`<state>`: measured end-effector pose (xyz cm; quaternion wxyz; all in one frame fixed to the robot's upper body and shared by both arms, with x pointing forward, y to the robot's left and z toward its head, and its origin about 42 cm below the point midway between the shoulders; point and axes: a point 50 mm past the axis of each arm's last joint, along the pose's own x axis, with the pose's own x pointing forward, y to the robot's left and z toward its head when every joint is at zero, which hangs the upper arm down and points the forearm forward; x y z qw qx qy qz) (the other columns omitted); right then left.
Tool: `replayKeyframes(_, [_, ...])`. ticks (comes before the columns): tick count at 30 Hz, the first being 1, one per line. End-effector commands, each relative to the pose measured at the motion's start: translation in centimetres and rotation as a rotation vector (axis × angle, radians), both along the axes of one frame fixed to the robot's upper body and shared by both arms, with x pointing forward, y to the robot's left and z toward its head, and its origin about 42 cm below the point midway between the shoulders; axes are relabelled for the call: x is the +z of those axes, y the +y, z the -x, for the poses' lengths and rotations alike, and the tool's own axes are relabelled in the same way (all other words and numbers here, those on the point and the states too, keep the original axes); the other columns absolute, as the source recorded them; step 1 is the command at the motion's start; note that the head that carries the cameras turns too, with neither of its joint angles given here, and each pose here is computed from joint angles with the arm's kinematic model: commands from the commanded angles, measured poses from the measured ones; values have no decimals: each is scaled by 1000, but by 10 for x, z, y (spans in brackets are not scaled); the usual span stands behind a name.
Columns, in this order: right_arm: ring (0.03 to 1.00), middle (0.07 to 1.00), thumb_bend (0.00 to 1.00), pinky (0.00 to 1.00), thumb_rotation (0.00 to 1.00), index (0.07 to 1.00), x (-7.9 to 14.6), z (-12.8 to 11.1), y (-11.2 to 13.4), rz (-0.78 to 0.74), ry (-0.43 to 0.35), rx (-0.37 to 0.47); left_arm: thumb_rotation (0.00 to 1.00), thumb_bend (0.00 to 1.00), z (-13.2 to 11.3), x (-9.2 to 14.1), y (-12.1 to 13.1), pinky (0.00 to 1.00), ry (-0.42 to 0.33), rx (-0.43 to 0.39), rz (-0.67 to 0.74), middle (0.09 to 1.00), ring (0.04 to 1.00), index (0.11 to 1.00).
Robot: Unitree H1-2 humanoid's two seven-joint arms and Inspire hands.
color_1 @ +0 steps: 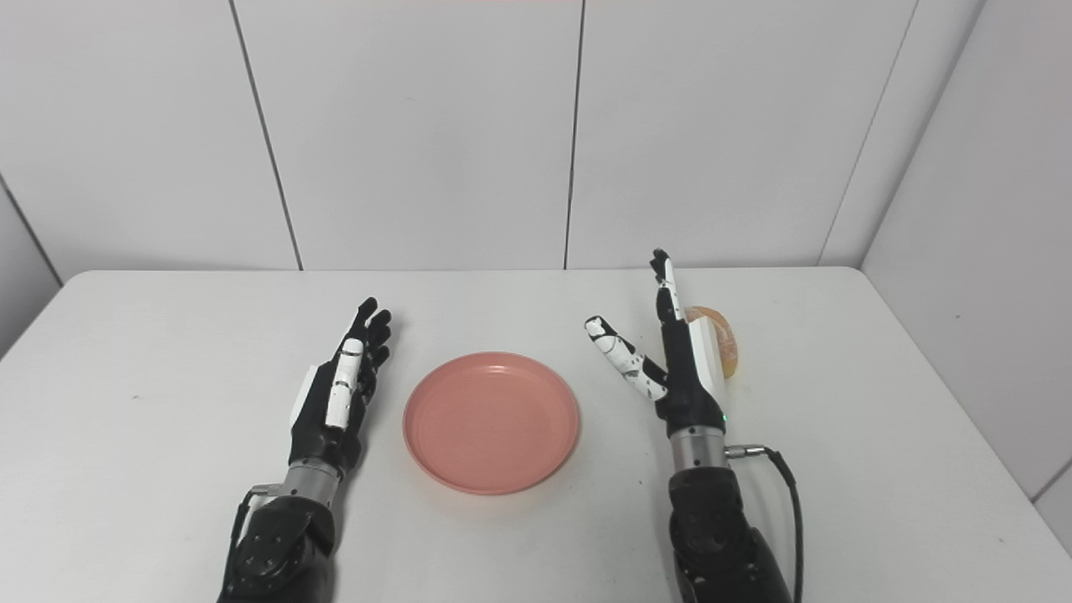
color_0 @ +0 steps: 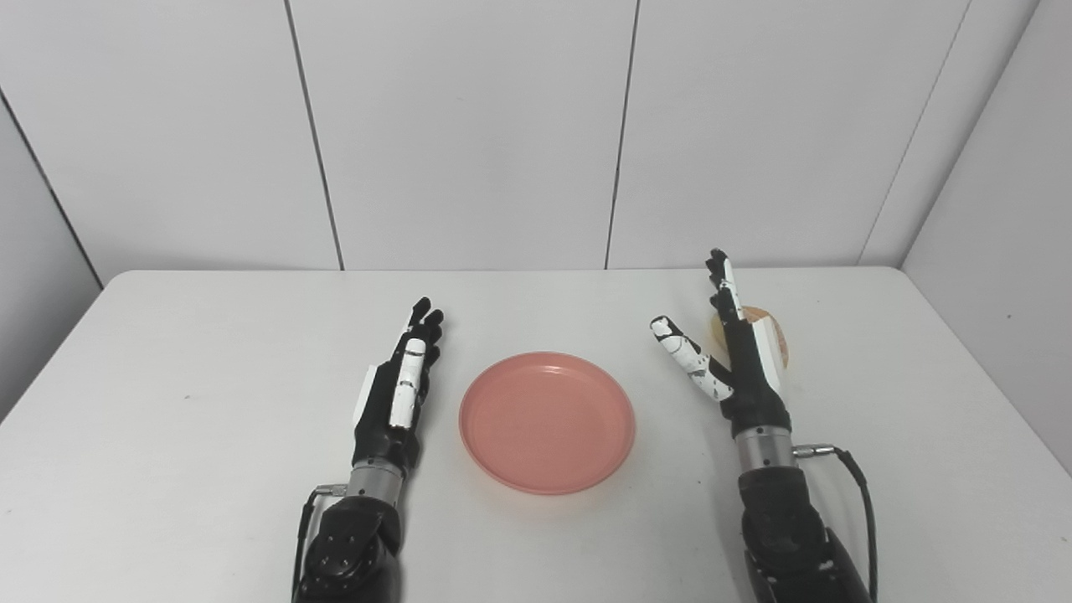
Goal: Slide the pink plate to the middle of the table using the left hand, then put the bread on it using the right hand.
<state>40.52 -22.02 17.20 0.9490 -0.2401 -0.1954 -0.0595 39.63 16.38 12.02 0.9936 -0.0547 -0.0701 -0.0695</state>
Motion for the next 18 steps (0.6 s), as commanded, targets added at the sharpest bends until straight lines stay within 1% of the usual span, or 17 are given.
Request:
replayKeyframes(1, [951,976,628,882,708,993,30,-13,-6,70,-107,-38,1000,394,1,-4,3,1000,-20,-15,-25,971,991,963])
replayKeyframes(3, [941,974,624,866,672,992,34,-15,-11,102,-117,-70,1000,388,1,-6,3,1000,-17,-17,-24,971,989,965])
replayKeyframes(7, [929,973,647,836,649,985,41,-21,-21,179,-134,-152,1000,383,0,-8,5,1000,-10,-20,-29,970,987,967])
replayKeyframes(8, [929,972,649,835,641,983,42,-22,-25,200,-129,-176,1000,382,0,-8,6,1000,-7,-21,-31,970,987,967])
replayKeyframes(10, [897,952,691,789,588,966,43,-25,-31,227,-120,-212,1000,382,0,-8,7,1000,-4,-22,-35,970,990,964])
replayKeyframes(12, [887,945,702,774,574,961,44,-29,-36,257,-113,-246,1000,382,0,-7,7,1000,-2,-24,-37,970,990,962])
replayKeyframes(13, [857,922,726,718,566,958,45,-30,-38,271,-108,-262,1000,381,-1,-7,7,1000,-1,-26,-37,972,992,963])
replayKeyframes(14, [838,907,740,683,561,956,45,-32,-42,293,-100,-278,1000,380,-1,-7,6,1000,-1,-29,-32,973,994,963])
replayKeyframes(17, [827,898,764,682,541,948,44,-36,-50,326,-79,-306,1000,367,-2,-8,6,1000,1,-36,-20,976,994,970])
replayKeyframes(18, [838,903,767,707,512,939,43,-37,-53,331,-64,-314,1000,369,-2,-8,5,1000,1,-37,-17,977,995,970])
